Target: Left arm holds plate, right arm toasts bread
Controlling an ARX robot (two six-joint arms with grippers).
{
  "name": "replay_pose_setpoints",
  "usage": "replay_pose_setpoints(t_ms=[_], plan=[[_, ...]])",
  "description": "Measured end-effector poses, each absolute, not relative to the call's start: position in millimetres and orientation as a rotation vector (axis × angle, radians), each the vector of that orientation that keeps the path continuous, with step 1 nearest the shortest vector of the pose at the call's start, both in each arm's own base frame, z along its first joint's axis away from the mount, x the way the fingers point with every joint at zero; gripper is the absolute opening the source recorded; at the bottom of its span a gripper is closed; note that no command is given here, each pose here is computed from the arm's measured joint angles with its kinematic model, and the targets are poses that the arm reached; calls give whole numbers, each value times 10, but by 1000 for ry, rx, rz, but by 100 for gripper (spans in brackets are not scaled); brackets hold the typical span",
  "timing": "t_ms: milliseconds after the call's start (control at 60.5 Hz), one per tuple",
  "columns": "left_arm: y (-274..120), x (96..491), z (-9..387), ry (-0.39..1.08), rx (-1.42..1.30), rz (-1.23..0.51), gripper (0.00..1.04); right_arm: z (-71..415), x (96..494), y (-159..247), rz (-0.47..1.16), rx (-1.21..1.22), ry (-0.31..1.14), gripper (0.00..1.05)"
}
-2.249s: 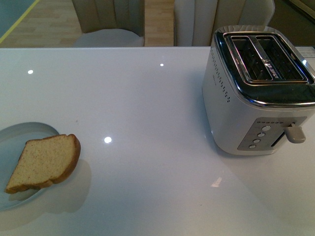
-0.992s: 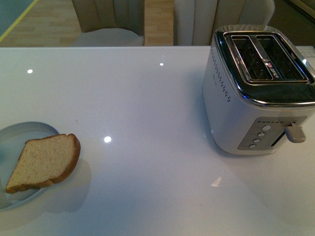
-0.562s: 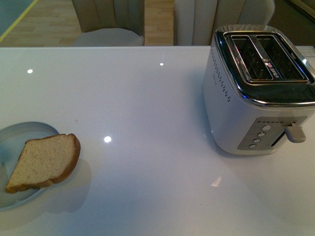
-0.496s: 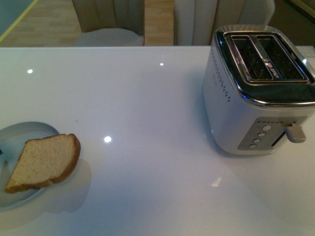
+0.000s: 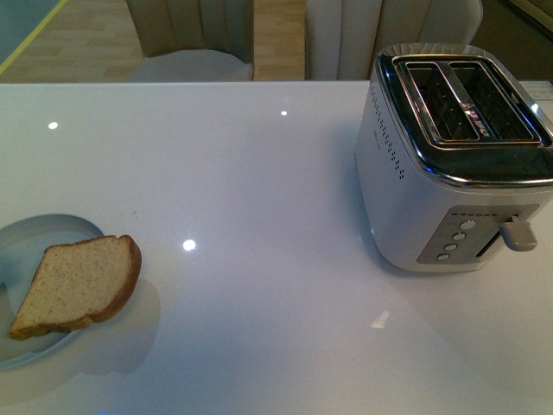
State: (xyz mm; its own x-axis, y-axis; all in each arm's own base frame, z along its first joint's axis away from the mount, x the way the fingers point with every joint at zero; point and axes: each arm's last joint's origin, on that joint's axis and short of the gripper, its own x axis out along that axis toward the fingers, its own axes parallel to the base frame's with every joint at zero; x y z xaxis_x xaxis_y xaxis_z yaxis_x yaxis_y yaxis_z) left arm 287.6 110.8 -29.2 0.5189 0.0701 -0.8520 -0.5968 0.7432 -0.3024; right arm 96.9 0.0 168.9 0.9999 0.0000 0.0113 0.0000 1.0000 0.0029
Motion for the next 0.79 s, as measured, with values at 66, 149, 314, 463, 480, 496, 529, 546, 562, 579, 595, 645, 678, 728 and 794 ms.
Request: replay_pose_setpoints(t_ms=[66,149,314,463,480,496,529,546,562,579,595,645,678,728,794], plan=[[1110,2873,-296,950,-644,435,60,1689,969,0,0,2,-11,96],[1114,2867,-299,950,-669,435,48,1689,969,0,0,3,-11,96],[1145,2845,-316,948,-728,444,21,1689,969,0,0,3,-11,96],[1171,2832,-315,942,-789,429,3,1689,969,0,0,3,-11,96],[1173,2832,-314,941,-794,430,3,1689,969,0,0,3,-11,96],[1177,2830,-314,939,-801,433,3,1689,969,0,0,3,-11,96],[1186,2826,-314,936,-816,441,3,1689,969,0,0,3,-11,96],[1191,2824,-314,935,-819,443,3,1689,969,0,0,3,-11,96],[1198,2820,-314,933,-831,448,3,1689,969,0,0,3,-11,96],[1206,2814,-315,932,-841,451,3,1689,969,0,0,3,-11,96],[1213,2809,-315,931,-852,456,3,1689,969,0,0,3,-11,96],[1227,2784,-314,928,-882,467,3,1689,969,0,0,3,-11,96],[1231,2768,-306,926,-897,472,3,1689,969,0,0,3,-11,96],[1225,2750,-270,921,-908,468,3,1689,969,0,0,3,-11,96],[1206,2739,-172,906,-917,452,3,1689,969,0,0,3,-11,96]])
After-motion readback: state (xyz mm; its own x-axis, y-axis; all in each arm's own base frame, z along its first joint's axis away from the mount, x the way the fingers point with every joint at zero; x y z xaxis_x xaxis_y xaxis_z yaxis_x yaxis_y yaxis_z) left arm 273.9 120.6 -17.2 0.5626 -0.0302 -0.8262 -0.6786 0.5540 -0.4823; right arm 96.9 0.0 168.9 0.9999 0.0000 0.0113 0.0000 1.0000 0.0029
